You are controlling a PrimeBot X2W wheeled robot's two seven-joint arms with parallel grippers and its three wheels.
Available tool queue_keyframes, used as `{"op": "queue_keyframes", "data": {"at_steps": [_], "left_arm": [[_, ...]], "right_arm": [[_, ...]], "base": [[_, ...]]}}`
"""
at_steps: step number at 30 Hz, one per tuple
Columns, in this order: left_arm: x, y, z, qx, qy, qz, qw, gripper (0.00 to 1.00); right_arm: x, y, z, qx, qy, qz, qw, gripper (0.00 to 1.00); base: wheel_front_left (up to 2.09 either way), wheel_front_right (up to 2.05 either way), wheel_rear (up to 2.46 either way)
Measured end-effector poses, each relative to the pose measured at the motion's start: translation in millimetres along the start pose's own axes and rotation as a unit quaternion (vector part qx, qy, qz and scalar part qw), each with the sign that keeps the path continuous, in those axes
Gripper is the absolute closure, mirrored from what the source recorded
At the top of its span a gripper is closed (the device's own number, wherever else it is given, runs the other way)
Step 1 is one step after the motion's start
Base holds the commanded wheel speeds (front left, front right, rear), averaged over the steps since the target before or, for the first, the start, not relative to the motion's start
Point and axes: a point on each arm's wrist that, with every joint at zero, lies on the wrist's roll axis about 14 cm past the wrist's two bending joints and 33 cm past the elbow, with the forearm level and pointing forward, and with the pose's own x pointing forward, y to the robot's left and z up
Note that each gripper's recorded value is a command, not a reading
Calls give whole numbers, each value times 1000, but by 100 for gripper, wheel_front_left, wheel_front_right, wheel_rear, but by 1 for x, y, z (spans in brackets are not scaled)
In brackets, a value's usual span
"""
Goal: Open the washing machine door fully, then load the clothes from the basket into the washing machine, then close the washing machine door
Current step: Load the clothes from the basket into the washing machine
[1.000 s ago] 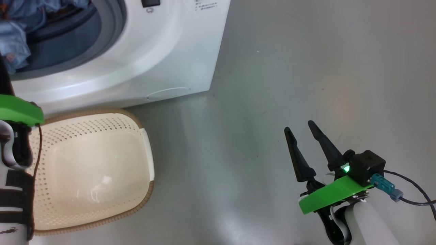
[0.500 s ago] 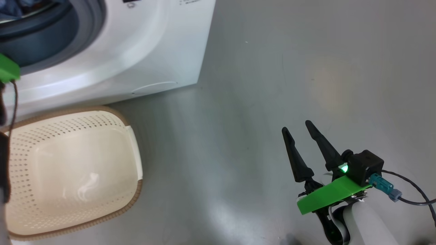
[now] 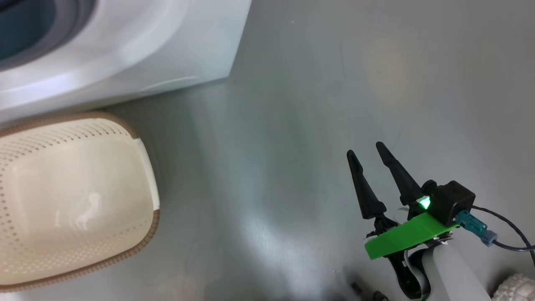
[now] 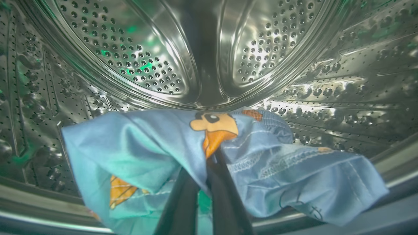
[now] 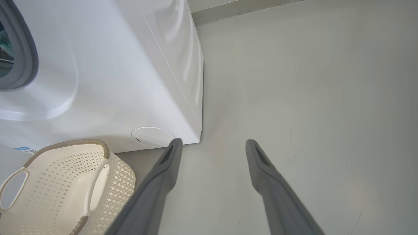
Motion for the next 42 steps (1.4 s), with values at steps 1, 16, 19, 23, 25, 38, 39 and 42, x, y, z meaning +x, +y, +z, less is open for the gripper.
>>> {"op": "queue_keyframes", "data": {"at_steps": [1, 16, 19, 23, 25, 38, 39, 42], "left_arm": [[3, 1, -2, 2, 1, 0, 1000, 100], [37, 7, 22, 44, -81, -16, 996, 100], [40, 3, 44, 52, -124, -24, 991, 100], [41, 3, 42, 50, -130, -24, 990, 100], [42, 3, 34, 50, -121, -24, 991, 100], [49, 2, -5, 36, -45, -23, 998, 35], [50, 3, -4, 36, -44, -22, 998, 0], [49, 4, -3, 32, -44, -19, 998, 0]], "right_arm": [[1, -1, -3, 0, 3, -1, 1000, 0], [16, -3, -37, 4, 40, -1, 999, 0], [19, -4, -41, 4, 44, 0, 999, 0], [19, -5, -46, 5, 51, -1, 999, 0], [19, -5, -48, 5, 53, -1, 999, 0], [19, -3, -47, 4, 53, 2, 999, 0], [20, -3, -45, 3, 51, 2, 999, 0], [20, -2, -43, 3, 48, 3, 999, 0]], "base": [[0, 0, 0], [0, 0, 0], [0, 0, 0], [0, 0, 0], [0, 0, 0], [0, 0, 0], [0, 0, 0], [0, 0, 0]]}}
